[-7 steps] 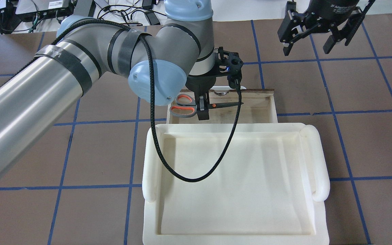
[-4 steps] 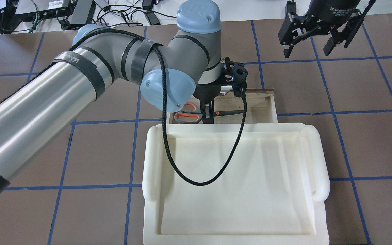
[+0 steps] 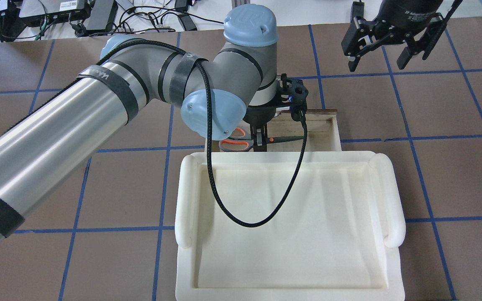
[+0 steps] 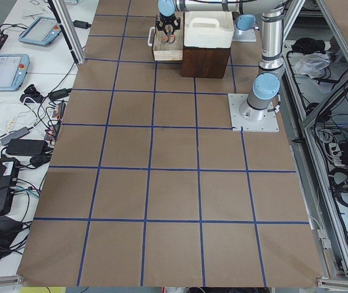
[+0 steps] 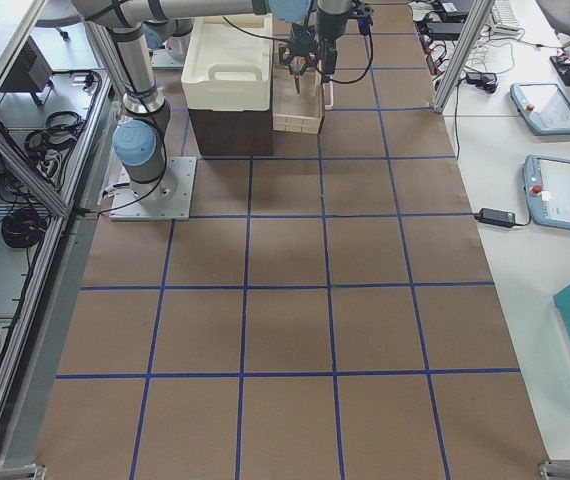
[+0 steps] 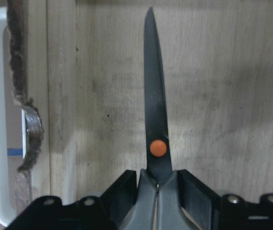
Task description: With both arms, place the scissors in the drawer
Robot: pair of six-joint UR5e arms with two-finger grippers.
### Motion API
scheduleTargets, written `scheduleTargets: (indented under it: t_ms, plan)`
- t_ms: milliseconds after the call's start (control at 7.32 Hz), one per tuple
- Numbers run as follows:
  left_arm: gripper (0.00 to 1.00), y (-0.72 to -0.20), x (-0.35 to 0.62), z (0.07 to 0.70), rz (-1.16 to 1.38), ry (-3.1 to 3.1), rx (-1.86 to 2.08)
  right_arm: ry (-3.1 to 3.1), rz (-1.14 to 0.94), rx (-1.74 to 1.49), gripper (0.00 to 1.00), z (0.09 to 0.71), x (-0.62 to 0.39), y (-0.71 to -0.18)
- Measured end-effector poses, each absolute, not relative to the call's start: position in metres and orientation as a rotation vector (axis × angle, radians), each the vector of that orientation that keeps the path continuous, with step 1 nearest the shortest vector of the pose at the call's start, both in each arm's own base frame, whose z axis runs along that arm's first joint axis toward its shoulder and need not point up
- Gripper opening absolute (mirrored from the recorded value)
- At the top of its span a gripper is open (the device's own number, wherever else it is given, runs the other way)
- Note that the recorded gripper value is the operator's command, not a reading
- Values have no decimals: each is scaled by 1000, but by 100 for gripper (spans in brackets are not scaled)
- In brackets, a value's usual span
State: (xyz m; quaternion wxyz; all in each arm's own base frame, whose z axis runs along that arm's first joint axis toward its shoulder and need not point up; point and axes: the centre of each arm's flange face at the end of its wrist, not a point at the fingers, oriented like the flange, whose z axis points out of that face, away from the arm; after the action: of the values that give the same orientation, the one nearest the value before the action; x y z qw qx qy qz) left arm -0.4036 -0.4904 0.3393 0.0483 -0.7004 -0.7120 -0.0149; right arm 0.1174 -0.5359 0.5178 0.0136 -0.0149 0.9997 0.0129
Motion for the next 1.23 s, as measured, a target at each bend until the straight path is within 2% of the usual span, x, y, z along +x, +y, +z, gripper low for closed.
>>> scheduleTargets:
  t_ms: [1230]
  plan:
    - [2,-490,-404,309,-86,-2164,-2126,3113,40,-47,100,517,117,-536]
